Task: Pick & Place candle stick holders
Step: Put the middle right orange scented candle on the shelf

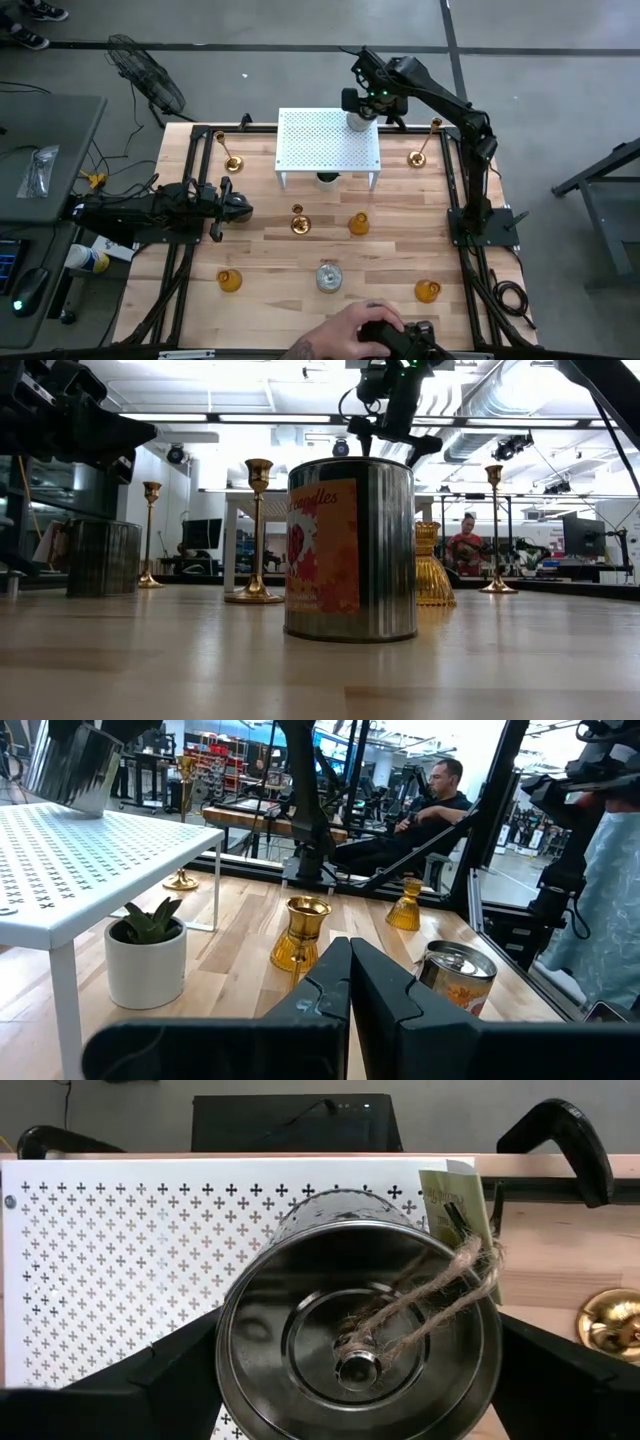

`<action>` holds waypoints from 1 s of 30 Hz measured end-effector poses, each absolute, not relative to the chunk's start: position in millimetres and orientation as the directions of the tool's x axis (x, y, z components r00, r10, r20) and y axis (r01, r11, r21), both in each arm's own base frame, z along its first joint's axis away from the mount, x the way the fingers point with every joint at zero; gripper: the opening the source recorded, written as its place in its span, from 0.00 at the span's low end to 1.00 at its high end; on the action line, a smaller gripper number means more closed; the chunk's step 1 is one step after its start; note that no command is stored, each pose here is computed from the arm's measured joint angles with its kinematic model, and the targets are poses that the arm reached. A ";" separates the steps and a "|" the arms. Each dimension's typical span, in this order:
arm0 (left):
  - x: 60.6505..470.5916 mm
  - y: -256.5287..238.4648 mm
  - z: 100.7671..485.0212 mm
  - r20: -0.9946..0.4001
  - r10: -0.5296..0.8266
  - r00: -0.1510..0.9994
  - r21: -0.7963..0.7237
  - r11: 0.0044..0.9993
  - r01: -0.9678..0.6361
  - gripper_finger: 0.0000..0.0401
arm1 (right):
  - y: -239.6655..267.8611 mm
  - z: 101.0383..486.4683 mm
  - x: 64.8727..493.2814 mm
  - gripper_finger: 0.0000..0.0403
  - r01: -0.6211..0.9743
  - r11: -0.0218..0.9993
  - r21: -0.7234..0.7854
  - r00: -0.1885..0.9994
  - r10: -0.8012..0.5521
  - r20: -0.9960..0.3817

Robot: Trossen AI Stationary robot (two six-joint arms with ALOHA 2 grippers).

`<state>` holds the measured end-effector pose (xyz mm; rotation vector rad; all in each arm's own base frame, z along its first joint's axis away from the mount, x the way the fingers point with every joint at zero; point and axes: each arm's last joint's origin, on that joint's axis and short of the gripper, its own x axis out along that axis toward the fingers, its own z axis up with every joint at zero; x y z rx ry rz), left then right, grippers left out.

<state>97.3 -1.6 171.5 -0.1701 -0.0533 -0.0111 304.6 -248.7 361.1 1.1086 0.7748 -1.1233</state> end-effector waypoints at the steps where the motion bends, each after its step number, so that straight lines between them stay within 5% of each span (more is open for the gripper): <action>1: 97.3 -1.6 171.5 0.054 -0.007 0.999 -0.169 0.986 0.016 0.00 | -248.9 361.1 304.5 0.88 0.958 0.050 0.283 0.285 -0.299 -0.911; 22: 97.3 -1.7 171.5 0.054 -0.010 0.998 -0.169 0.985 0.019 0.00 | -250.0 362.1 304.1 0.97 0.964 0.081 0.252 0.265 -0.337 -0.903; 30: 97.3 -1.7 171.5 0.054 -0.010 0.998 -0.169 0.985 0.019 0.00 | -252.4 368.1 308.0 0.97 0.937 0.115 0.330 0.349 -0.351 -0.869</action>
